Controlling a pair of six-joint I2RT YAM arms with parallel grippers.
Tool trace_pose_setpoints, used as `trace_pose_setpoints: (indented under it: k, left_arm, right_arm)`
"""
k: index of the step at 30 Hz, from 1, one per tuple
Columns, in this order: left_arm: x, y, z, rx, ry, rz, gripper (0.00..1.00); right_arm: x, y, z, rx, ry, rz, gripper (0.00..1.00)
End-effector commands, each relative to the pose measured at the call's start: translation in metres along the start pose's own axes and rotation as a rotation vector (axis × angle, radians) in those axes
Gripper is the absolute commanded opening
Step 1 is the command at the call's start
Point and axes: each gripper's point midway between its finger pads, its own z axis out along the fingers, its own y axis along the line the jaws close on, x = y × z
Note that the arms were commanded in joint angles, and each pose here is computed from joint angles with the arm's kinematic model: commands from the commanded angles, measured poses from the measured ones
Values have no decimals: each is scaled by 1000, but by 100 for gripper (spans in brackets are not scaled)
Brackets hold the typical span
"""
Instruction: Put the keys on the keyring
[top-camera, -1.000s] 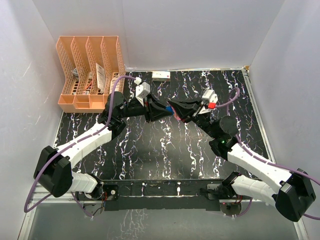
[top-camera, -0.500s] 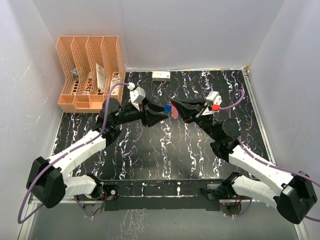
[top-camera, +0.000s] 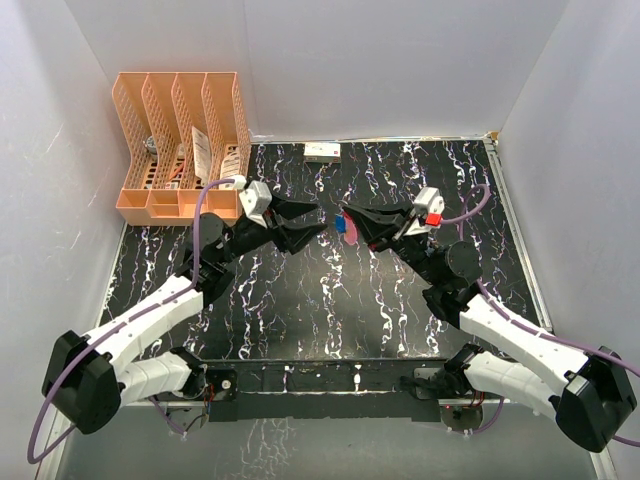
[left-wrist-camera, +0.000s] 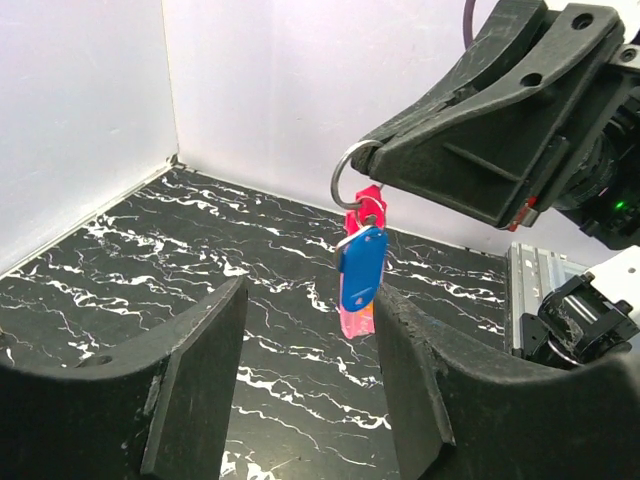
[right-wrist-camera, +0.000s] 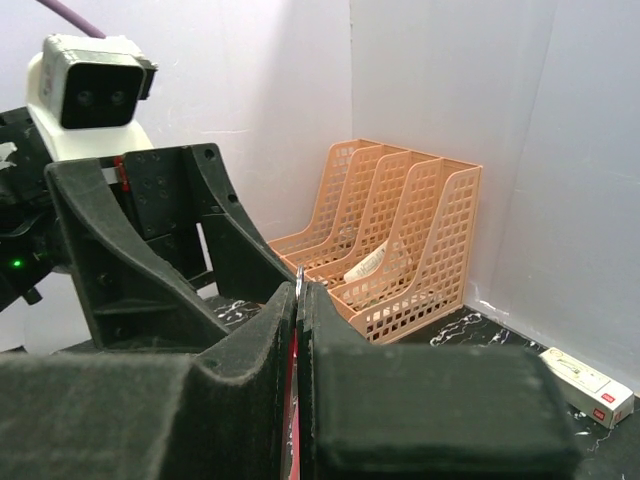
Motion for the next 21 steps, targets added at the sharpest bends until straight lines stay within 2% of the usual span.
trace_pose_setpoints:
  k: [1, 9, 21]
  left_arm:
    - [-23, 0, 9, 18, -60, 64, 51]
    - [-28, -4, 12, 50, -73, 99, 48]
    - [-15, -19, 24, 192, -19, 65, 23]
  right_arm:
    - [-9, 9, -1, -46, -10, -7, 0]
    - [8, 17, -4, -93, 63, 7, 0]
    - [15, 20, -5, -110, 85, 13, 0]
